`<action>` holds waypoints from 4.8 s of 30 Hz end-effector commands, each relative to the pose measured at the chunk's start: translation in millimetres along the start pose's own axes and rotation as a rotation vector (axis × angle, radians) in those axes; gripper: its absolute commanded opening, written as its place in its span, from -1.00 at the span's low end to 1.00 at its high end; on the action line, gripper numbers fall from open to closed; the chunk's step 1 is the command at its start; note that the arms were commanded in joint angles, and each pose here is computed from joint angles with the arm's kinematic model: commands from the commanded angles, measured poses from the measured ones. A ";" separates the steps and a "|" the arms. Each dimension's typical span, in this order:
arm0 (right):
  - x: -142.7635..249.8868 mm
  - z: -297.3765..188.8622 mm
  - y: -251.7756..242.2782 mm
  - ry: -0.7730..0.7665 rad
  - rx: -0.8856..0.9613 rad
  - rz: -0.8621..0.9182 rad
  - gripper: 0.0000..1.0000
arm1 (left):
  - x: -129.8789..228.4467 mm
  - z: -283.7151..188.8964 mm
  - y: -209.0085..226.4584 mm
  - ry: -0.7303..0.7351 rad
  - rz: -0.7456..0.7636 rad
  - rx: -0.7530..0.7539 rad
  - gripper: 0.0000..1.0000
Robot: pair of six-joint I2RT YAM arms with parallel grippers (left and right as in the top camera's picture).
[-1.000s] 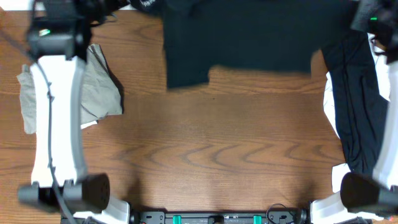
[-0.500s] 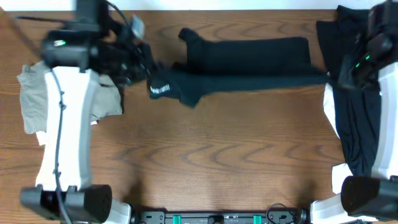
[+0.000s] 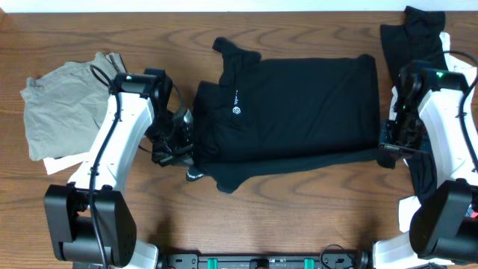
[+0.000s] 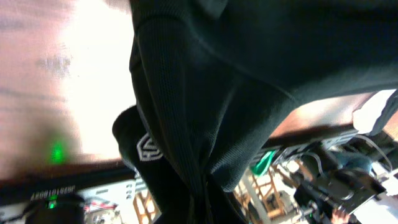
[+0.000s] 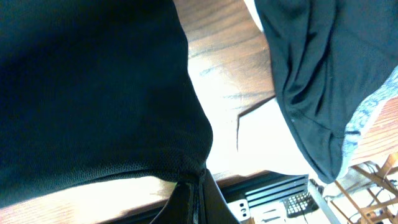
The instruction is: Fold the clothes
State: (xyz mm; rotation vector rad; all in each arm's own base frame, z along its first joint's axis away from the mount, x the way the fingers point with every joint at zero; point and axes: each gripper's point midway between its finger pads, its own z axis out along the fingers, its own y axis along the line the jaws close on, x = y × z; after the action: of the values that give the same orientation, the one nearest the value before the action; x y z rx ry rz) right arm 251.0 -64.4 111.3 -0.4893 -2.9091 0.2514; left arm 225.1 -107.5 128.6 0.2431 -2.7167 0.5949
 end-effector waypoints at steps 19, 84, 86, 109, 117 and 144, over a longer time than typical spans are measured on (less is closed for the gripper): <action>-1.4 -76.8 0.5 -0.419 -0.173 0.057 -0.98 | 19.3 -79.9 -56.3 -0.412 0.406 0.167 -0.89; -80.7 -46.3 -18.1 -0.344 0.063 0.092 -0.98 | -87.6 -101.3 -19.8 -0.259 0.165 -0.114 -0.88; -70.6 -23.1 -19.6 -0.290 0.082 0.110 -0.98 | -81.6 -77.4 -6.8 -0.171 0.133 -0.126 -0.88; 19.3 12.3 -42.0 0.071 0.200 0.172 -0.98 | 27.5 11.8 29.3 0.267 0.060 -0.169 -0.88; 27.5 44.5 -40.8 0.093 0.205 0.221 -0.97 | 28.4 16.6 36.9 0.192 0.070 -0.186 -0.88; -45.2 61.8 -8.6 -0.174 -0.026 0.217 -0.97 | -68.6 14.4 -26.4 -0.210 0.150 0.105 -0.88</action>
State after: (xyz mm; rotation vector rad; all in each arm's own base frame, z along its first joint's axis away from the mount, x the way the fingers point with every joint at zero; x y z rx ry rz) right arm 272.5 -94.3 41.2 -0.8420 -2.9872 0.3270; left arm 289.6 -117.0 88.6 0.1316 -2.9554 0.6455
